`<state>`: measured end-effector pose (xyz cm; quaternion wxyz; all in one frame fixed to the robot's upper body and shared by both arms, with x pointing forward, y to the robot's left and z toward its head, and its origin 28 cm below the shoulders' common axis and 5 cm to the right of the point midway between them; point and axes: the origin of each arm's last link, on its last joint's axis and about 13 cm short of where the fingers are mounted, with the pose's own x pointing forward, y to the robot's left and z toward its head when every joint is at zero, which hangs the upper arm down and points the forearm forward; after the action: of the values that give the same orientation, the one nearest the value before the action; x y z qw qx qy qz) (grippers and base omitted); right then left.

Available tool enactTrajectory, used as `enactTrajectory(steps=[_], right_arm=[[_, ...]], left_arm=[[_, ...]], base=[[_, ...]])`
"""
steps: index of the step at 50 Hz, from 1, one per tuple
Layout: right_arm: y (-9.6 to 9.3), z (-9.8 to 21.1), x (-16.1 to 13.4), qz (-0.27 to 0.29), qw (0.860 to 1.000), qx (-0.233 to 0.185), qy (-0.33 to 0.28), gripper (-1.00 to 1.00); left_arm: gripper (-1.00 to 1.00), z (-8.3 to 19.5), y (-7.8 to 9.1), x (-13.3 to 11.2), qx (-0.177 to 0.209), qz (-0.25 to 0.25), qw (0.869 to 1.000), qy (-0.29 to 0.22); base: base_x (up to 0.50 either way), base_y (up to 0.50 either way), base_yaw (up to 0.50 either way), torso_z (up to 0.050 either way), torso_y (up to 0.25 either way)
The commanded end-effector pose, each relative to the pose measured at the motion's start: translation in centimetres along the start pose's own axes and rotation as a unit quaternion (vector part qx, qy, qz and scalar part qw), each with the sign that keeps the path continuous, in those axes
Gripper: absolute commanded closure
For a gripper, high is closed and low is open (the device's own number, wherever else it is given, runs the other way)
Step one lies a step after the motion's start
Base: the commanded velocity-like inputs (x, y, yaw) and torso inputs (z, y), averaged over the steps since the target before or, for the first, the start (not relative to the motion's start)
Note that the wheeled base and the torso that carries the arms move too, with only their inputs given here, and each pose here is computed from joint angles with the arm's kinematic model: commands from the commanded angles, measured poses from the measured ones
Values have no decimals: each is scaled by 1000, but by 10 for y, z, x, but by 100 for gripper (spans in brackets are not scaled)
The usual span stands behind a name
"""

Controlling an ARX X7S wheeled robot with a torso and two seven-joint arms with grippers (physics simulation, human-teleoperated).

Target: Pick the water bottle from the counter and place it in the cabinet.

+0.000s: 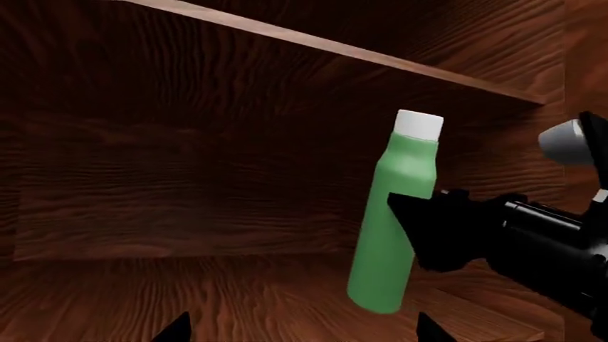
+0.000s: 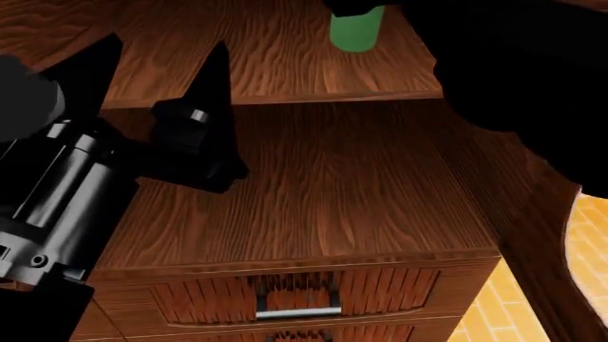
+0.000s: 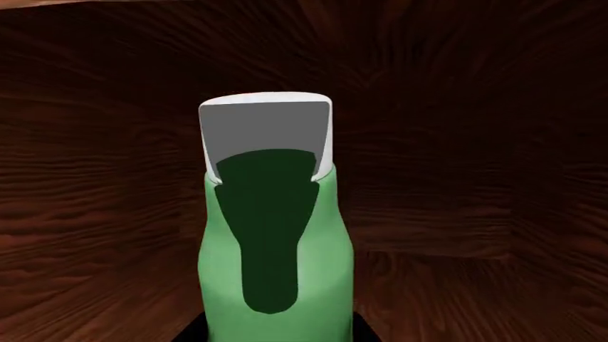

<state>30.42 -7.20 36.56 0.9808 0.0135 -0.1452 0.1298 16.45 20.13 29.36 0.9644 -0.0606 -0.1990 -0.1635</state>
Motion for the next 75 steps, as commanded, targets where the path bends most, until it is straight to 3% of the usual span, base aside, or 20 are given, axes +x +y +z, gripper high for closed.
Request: enactTrajectory(steps=[1,10,36,53,75], right_arm=[[-6,-1,16,-3,1000,-12,0,100],[-17,-39,51,-14,998,-37,43,100],[-29,-90,87,-39,995,-29,89,100],[-33,-112,100,-46,993,-20,104,100],[-32,-111,99,-56,993,-24,98,100]], left_arm=[[-100,-2,1,0,-2,4,1000,2],[-100,-6,5,1,-4,14,1000,6],[-100,-13,11,2,-7,31,999,12],[-100,-15,15,3,-5,41,999,13],[-100,-17,16,3,-8,43,999,16]], base=[[0,0,0,0,0],[0,0,0,0,1],[0,0,0,0,1],[0,0,0,0,0],[0,0,0,0,0]])
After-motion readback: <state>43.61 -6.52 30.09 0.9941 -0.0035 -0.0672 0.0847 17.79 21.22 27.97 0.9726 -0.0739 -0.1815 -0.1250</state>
